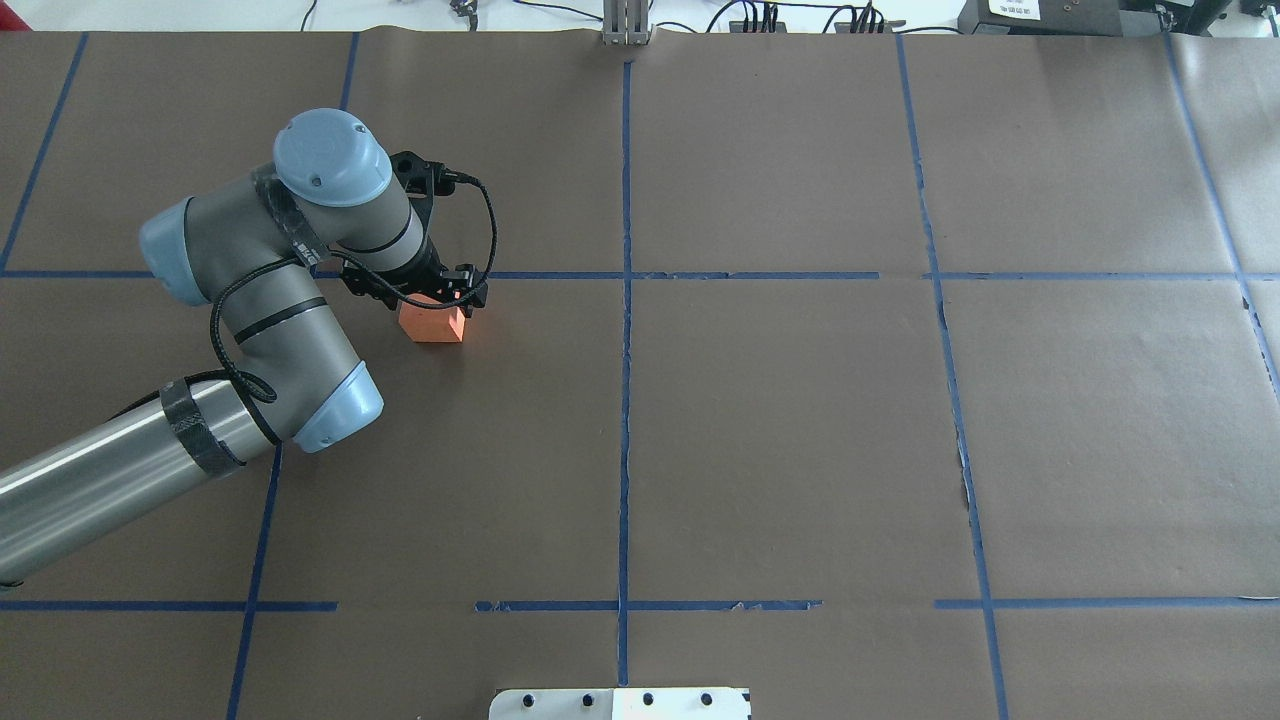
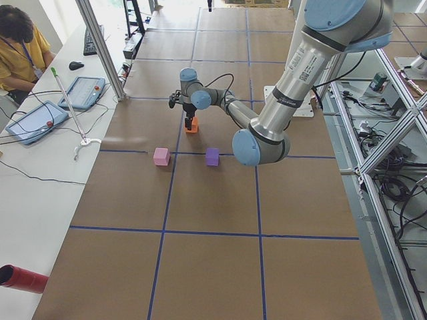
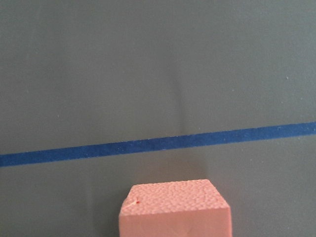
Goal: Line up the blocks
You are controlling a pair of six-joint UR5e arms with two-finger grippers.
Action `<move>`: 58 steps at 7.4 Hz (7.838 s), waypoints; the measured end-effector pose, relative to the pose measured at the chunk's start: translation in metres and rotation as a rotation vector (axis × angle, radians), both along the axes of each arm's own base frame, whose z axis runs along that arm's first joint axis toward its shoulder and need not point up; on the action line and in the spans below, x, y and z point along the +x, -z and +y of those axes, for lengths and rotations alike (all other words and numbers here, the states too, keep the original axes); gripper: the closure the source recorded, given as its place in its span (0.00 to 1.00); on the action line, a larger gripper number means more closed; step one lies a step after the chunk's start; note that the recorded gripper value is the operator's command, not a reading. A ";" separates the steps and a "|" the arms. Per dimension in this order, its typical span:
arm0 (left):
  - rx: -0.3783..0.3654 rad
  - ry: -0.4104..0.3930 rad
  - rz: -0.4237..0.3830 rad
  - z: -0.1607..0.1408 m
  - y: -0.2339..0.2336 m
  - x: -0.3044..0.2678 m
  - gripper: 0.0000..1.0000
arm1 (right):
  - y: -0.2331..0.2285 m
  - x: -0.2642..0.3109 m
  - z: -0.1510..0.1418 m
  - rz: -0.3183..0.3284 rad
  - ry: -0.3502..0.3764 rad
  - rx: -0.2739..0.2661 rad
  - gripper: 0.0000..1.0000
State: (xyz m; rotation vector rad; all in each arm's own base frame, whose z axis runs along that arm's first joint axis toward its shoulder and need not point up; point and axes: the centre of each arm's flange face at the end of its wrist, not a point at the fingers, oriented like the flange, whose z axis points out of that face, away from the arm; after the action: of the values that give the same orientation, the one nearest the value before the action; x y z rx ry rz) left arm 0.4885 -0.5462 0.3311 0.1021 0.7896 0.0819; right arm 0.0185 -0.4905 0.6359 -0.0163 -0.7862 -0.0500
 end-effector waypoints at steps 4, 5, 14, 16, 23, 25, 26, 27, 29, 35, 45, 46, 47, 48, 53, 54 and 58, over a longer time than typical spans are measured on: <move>0.006 0.001 0.008 -0.001 0.003 0.001 0.74 | 0.000 0.000 0.000 0.000 0.000 -0.001 0.00; 0.010 0.002 0.011 -0.001 0.006 -0.001 0.76 | 0.000 0.000 0.000 0.000 0.000 0.000 0.00; 0.011 0.067 -0.062 -0.022 -0.074 -0.200 0.72 | 0.000 0.000 0.000 0.000 0.000 0.000 0.00; -0.051 0.031 -0.026 -0.019 -0.090 -0.200 0.72 | 0.000 0.000 0.000 0.000 0.000 0.000 0.00; -0.095 -0.022 0.016 -0.025 -0.137 -0.163 0.72 | 0.000 0.000 0.000 0.000 0.000 -0.001 0.00; -0.101 -0.011 0.029 -0.023 -0.141 -0.156 0.71 | 0.000 0.000 0.000 0.000 0.000 0.000 0.00; -0.103 -0.007 0.032 -0.022 -0.141 -0.155 0.69 | 0.000 0.000 0.000 0.000 0.000 0.000 0.00; -0.106 -0.005 0.032 -0.022 -0.142 -0.154 0.68 | 0.000 0.000 0.000 0.000 0.000 0.000 0.00; -0.110 -0.004 0.031 -0.021 -0.145 -0.154 0.68 | 0.000 0.000 0.000 0.000 0.000 0.000 0.00; -0.123 0.009 0.033 -0.020 -0.150 -0.154 0.36 | 0.000 0.000 0.000 0.000 0.000 -0.001 0.00; -0.058 0.028 0.072 -0.007 -0.115 -0.179 0.00 | 0.000 0.000 0.000 0.000 0.000 0.000 0.00; -0.038 0.051 0.086 -0.002 -0.100 -0.199 0.00 | 0.000 0.000 0.000 0.000 0.000 0.000 0.00; -0.030 0.073 0.091 0.002 -0.091 -0.218 0.00 | 0.000 0.000 0.000 0.000 0.000 0.000 0.00; -0.029 0.082 0.091 0.004 -0.088 -0.227 0.00 | 0.000 0.000 0.000 0.000 0.000 0.000 0.00; 0.110 0.070 -0.012 -0.025 -0.161 -0.372 0.00 | 0.000 0.000 0.000 0.000 0.000 0.000 0.00; 0.148 0.051 -0.055 -0.034 -0.193 -0.419 0.01 | 0.000 0.000 0.000 0.000 0.000 0.000 0.00; 0.156 -0.023 -0.135 -0.026 -0.278 -0.569 0.01 | 0.000 0.000 0.000 0.000 0.000 -0.001 0.00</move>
State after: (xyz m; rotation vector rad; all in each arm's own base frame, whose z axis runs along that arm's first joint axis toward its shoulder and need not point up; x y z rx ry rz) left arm -0.0802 -0.5719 0.6091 0.2327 0.6488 0.1701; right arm 0.0185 -0.4905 0.6359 -0.0171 -0.7861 -0.0497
